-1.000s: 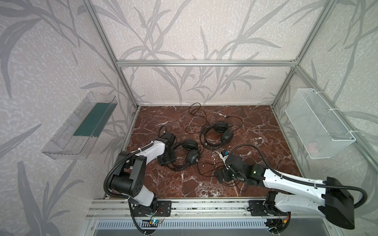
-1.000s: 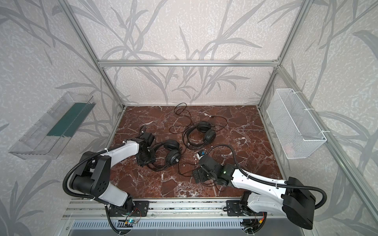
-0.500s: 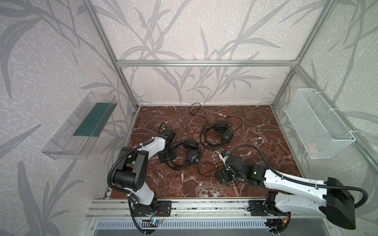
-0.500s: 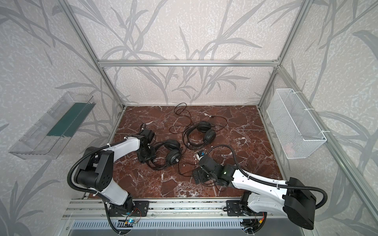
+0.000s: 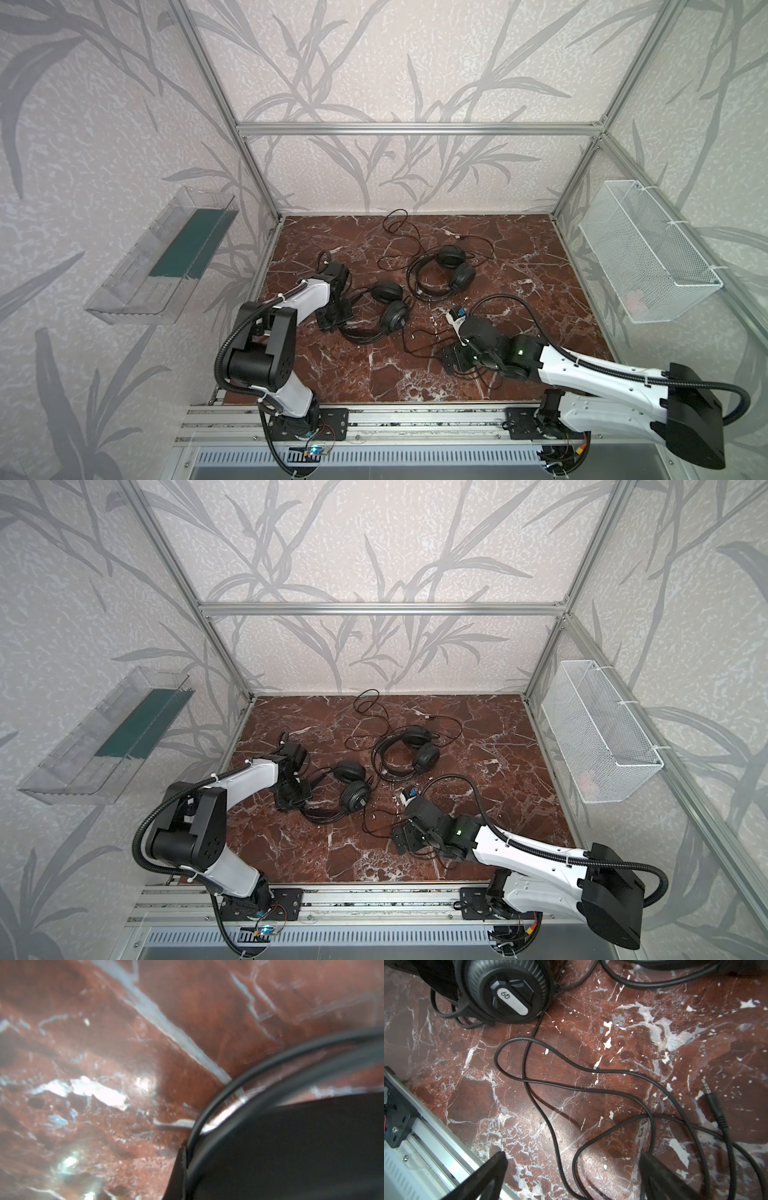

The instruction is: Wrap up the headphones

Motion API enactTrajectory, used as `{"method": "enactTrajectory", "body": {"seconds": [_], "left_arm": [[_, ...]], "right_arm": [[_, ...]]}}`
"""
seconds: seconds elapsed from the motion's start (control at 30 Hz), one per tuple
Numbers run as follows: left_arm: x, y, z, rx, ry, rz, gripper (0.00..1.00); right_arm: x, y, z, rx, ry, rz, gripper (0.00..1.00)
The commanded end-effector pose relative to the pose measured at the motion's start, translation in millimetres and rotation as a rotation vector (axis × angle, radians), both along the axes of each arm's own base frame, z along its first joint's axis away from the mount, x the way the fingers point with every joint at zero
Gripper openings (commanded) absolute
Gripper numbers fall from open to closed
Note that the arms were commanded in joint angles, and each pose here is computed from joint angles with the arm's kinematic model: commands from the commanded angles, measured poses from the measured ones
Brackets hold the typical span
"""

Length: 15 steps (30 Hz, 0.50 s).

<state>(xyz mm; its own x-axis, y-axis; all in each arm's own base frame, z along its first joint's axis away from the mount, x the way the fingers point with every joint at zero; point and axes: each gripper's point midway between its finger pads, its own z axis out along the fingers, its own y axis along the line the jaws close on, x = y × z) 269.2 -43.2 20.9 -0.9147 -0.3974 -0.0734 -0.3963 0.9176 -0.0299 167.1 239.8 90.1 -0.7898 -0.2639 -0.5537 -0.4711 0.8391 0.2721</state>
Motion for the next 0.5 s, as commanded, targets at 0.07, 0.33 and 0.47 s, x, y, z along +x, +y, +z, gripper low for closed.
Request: {"method": "enactTrajectory", "body": {"seconds": [0.07,0.33,0.47], "left_arm": [[-1.9,2.7,41.8,0.008,-0.079,-0.061,0.00],[-25.9,-13.2,131.8,-0.162,-0.411,-0.049,0.00],[-41.5,-6.1,182.9,-0.159,-0.589,-0.059,0.00]], "right_arm": [[-3.0,-4.7,10.5,0.015,-0.017,-0.004,0.99],[-1.0,7.3,59.3,0.112,-0.173,0.079,0.99],[2.8,14.0,96.7,0.177,-0.276,0.124,0.99]]}}
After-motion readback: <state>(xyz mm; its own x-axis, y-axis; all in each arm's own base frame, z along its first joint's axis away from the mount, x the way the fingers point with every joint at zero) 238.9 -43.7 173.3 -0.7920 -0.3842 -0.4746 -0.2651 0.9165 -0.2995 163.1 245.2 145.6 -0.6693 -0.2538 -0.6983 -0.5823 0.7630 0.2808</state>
